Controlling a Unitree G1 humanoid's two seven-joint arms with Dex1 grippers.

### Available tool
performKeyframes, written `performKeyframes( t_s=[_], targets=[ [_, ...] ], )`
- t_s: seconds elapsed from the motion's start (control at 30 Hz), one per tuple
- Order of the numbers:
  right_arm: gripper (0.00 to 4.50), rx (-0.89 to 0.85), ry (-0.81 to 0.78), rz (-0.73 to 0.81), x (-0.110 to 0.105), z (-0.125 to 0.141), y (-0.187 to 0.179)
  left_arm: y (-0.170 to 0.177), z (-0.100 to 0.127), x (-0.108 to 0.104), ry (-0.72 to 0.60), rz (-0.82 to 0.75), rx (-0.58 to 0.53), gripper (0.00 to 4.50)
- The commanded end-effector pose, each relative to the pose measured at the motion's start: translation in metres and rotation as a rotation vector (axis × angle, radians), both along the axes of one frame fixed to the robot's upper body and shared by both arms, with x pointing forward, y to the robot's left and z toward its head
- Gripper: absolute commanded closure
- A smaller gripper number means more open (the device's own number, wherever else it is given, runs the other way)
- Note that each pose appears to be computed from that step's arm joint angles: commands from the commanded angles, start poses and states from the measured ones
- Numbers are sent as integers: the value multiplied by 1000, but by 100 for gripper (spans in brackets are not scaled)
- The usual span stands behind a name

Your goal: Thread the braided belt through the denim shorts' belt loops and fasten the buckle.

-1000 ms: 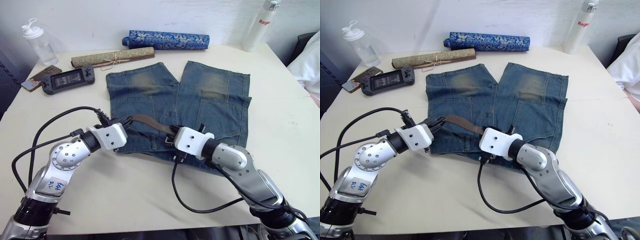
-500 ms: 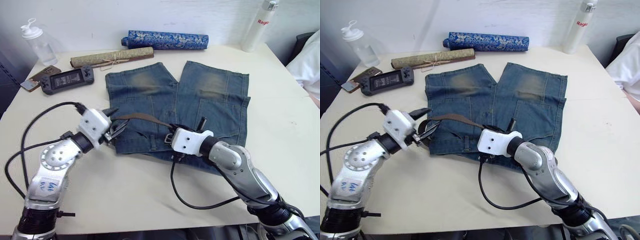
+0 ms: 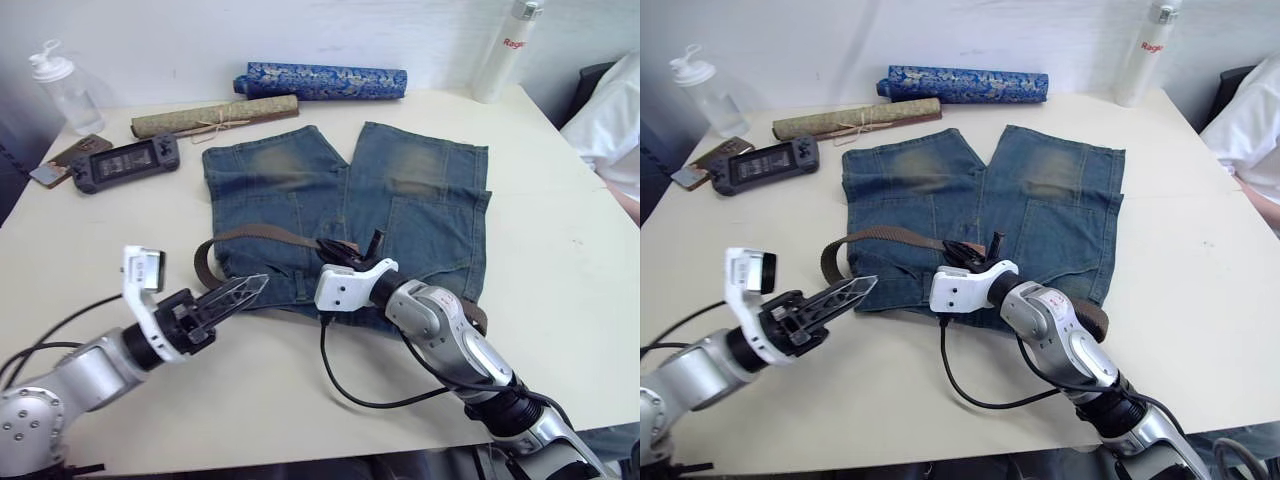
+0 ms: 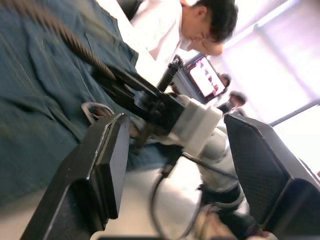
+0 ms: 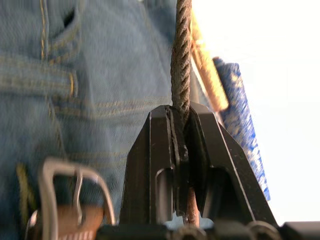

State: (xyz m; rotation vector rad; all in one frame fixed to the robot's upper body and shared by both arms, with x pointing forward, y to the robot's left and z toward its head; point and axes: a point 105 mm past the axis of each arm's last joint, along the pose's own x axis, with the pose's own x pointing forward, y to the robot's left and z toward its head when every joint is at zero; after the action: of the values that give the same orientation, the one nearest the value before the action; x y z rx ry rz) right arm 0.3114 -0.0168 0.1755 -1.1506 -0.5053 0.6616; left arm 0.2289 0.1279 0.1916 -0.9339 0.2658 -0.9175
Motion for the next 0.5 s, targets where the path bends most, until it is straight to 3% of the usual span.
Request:
performKeyframes(
  t_s=[0.03,0.23,0.5],
  targets=[
    [450,11,-125,40,-5,20,7,-13,4,31,147,154,-160,121],
    [450,0,-142,54,-6,20,7,-12,6,47,225,242,-239,121],
    [450,5,-142,52,-6,20,7,-16,6,54,254,242,-247,121]
  ],
)
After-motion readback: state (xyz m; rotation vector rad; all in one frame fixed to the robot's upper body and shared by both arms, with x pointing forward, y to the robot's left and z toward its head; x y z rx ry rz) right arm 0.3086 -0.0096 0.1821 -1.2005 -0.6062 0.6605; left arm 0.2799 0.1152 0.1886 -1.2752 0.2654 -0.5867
